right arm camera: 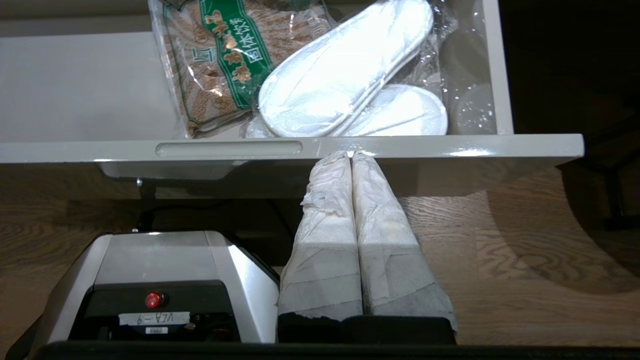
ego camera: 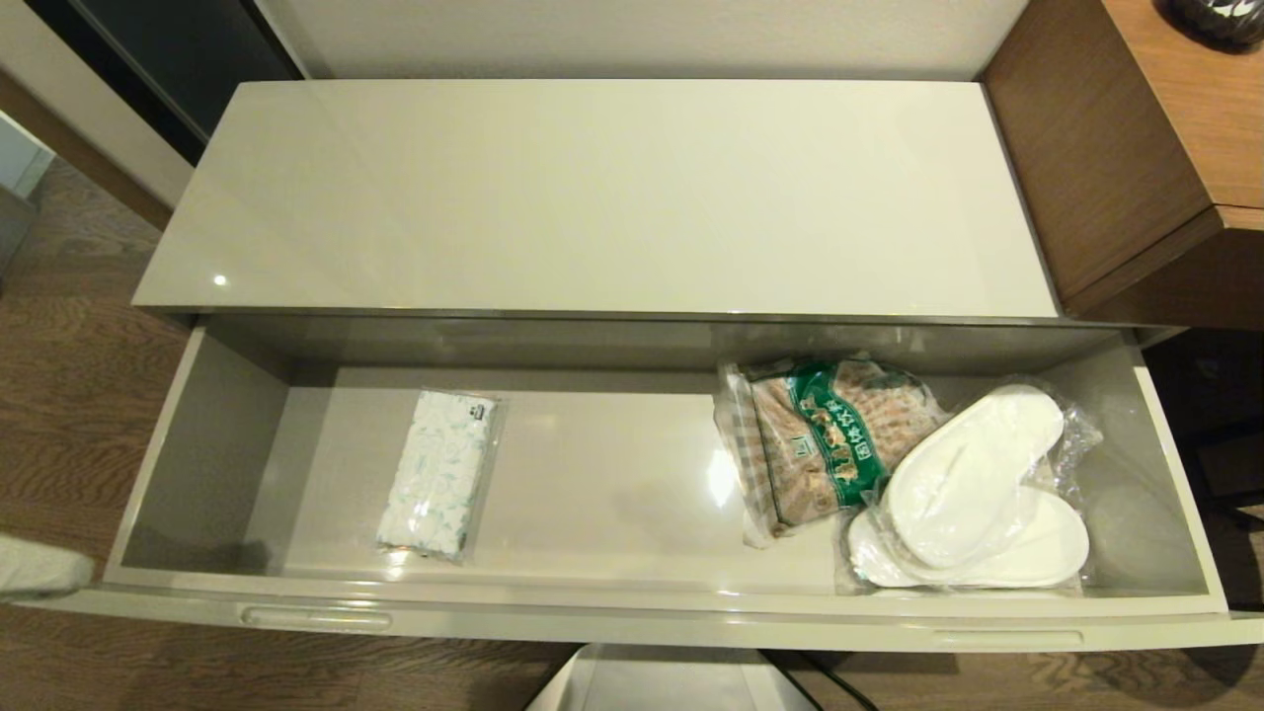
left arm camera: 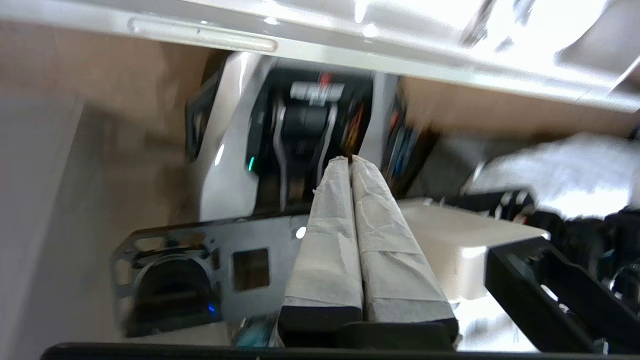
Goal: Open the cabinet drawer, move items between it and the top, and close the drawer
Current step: Take out the tissue from the drawer
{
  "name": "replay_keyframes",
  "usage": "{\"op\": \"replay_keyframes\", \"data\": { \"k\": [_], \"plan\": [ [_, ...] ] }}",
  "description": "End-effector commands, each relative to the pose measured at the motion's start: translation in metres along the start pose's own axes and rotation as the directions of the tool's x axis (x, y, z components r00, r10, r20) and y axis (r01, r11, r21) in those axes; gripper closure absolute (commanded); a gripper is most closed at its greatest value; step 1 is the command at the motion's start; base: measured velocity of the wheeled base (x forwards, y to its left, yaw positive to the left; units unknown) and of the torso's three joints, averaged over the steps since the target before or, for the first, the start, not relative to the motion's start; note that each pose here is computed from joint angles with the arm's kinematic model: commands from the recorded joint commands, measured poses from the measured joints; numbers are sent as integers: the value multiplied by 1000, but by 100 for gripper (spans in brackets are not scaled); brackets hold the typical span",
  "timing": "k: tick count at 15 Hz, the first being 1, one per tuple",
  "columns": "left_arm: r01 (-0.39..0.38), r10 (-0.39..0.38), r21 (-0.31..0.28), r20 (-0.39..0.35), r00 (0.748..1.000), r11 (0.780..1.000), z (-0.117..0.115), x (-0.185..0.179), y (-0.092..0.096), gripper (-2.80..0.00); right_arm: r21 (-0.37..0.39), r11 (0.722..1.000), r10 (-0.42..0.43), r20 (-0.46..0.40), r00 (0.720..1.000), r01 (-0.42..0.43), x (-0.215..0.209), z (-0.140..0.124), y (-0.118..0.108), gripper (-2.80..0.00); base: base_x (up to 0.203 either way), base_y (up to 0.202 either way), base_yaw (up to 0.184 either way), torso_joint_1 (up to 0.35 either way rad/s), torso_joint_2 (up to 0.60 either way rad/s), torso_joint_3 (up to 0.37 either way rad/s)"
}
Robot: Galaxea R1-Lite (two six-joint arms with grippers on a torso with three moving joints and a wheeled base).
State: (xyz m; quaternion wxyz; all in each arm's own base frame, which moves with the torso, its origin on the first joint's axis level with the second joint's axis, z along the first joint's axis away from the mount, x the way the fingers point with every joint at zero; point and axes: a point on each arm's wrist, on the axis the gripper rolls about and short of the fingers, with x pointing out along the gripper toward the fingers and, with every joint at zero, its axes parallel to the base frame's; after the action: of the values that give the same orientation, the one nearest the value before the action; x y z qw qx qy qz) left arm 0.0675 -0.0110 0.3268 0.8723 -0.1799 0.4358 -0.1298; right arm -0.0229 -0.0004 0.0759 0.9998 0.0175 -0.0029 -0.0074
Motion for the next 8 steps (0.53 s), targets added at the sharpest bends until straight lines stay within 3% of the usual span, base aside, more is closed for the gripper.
{"op": "replay_keyframes", "data": {
  "k": [1,2,8],
  "plan": [
    [29,-32,21,201,979,999,-67,-41,2,0,1,1000,2,13,1000,-2,-1,-1,0,0,0,0,0,0,0,0],
    [18,-20,10,224,974,1000,-72,-42,3,0,1,1000,1,11,1000,-1,-1,-1,0,0,0,0,0,0,0,0],
    [-24,34,-70,143,989,997,-46,-7,11,0,1,1000,0,11,1000,0,-1,-1,0,0,0,0,0,0,0,0]
  ]
}}
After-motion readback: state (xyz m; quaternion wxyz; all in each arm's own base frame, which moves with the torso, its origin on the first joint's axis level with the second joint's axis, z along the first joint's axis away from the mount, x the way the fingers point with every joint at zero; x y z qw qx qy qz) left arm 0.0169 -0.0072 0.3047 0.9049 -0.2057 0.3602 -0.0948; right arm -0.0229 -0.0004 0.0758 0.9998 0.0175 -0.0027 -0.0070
